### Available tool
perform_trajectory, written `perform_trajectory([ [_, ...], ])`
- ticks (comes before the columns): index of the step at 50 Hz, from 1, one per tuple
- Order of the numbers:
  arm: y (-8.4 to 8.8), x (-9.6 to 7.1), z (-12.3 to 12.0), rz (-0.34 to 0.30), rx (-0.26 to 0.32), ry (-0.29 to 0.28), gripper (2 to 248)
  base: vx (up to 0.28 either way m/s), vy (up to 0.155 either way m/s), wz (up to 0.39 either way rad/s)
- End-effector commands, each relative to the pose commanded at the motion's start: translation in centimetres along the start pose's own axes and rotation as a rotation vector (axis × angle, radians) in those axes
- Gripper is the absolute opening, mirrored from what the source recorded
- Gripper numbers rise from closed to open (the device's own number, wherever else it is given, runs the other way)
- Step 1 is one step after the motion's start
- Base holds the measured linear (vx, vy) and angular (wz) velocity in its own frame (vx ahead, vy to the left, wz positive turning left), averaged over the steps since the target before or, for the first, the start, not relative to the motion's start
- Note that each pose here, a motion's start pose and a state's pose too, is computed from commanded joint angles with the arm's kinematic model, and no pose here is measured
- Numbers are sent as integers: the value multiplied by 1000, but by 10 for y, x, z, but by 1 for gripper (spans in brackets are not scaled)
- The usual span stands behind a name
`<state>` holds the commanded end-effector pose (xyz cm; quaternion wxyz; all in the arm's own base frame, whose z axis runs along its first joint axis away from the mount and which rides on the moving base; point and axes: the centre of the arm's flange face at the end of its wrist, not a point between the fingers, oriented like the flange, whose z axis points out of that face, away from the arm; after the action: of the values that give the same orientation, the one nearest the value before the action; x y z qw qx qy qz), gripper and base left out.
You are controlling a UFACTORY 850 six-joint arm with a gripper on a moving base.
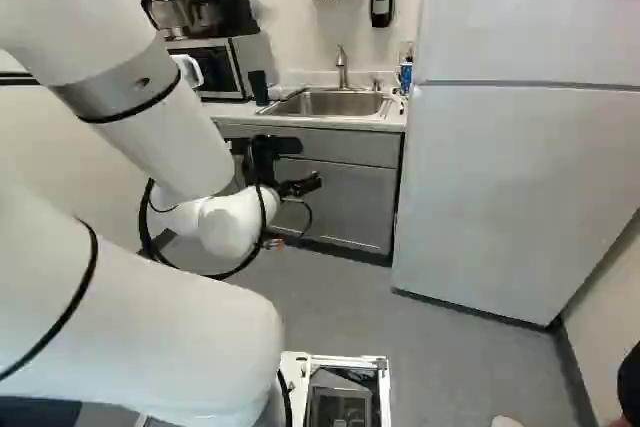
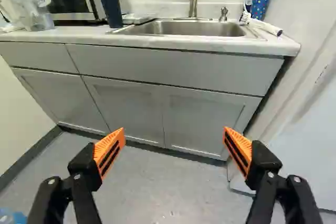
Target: Rinse the cup and place it in the tray
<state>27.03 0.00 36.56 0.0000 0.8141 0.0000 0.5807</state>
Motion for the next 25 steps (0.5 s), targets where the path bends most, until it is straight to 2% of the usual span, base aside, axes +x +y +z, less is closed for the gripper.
perform_trajectory([
  [25, 0, 0, 0, 0, 0, 0, 247, 0, 0, 0],
])
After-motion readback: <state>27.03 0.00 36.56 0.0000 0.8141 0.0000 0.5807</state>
